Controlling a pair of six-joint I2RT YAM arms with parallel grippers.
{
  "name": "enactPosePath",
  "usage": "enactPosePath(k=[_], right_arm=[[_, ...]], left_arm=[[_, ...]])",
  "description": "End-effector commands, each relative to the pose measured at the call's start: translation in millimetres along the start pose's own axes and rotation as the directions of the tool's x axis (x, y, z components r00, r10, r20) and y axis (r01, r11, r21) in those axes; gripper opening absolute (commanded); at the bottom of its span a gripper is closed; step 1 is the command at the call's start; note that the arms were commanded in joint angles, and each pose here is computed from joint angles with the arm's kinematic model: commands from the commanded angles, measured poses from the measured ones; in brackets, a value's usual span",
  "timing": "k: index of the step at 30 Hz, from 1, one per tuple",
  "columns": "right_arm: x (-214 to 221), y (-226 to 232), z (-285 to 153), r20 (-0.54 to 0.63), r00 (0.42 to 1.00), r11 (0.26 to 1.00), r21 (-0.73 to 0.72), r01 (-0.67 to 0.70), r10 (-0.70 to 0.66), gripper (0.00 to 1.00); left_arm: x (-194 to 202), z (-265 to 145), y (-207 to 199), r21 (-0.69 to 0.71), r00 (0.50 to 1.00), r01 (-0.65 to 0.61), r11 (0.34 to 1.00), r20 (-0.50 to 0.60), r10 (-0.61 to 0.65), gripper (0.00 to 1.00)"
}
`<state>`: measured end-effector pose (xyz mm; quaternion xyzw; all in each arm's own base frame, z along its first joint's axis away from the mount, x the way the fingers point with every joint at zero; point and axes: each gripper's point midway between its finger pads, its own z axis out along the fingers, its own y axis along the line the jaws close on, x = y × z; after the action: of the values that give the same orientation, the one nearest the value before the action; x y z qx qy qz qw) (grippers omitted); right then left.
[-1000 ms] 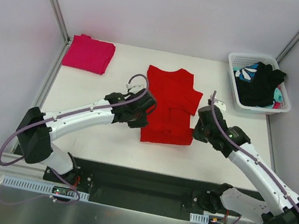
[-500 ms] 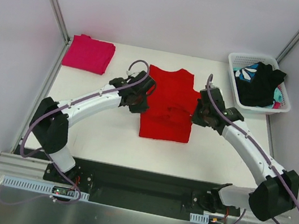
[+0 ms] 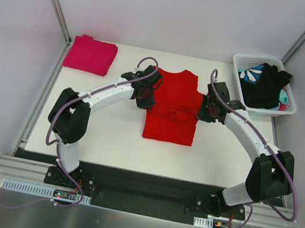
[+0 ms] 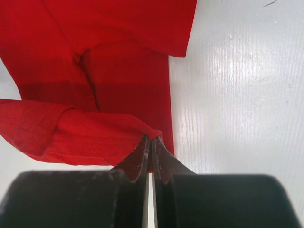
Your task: Fold and stack the t-shirts
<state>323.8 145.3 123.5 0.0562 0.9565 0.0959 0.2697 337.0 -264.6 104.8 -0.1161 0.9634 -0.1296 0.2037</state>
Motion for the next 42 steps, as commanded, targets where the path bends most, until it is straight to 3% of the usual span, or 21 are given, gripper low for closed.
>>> enactPosePath(k=[1,21,24,28,30,33,38,39,42], right_arm=[[-26,7,3,0.047,0.999,1.000,-0.027,0.015,-0.014,0.01],[-56,5,47,0.009,1.000,1.000,-0.017,-0.016,0.016,0.01],[-59,5,55,-0.001,1.000,1.000,-0.010,-0.009,0.009,0.02],[-65,5,59,0.000,1.000,1.000,-0.008,0.006,-0.006,0.06],[-70,6,57,0.010,1.000,1.000,-0.011,0.011,-0.010,0.10],[-73,8,54,0.018,1.000,1.000,-0.016,0.013,-0.013,0.12],[-91,10,44,0.064,0.997,0.999,-0.006,0.040,-0.039,0.34],[-95,10,42,0.070,0.997,0.999,0.002,0.044,-0.044,0.43],[-109,16,30,0.104,0.993,0.999,-0.015,0.050,-0.048,0.51]], left_arm=[[-18,-4,0,0.010,0.999,-0.012,1.000,0.032,0.012,0.00],[-54,36,-1,0.024,0.999,-0.008,1.000,0.031,0.007,0.01],[-62,41,-1,0.014,0.999,-0.011,1.000,0.045,0.010,0.16],[-65,42,4,0.006,0.999,0.000,1.000,0.052,-0.001,0.55],[-63,37,7,0.003,0.999,0.003,1.000,0.054,-0.004,0.66],[-60,25,13,-0.001,0.998,0.012,1.000,0.067,-0.012,0.69],[-58,2,16,0.020,0.996,0.019,1.000,0.091,-0.021,0.68],[-53,1,20,0.016,0.996,0.023,1.000,0.083,-0.025,0.68],[-46,-8,23,0.022,0.996,0.034,0.999,0.085,-0.036,0.68]])
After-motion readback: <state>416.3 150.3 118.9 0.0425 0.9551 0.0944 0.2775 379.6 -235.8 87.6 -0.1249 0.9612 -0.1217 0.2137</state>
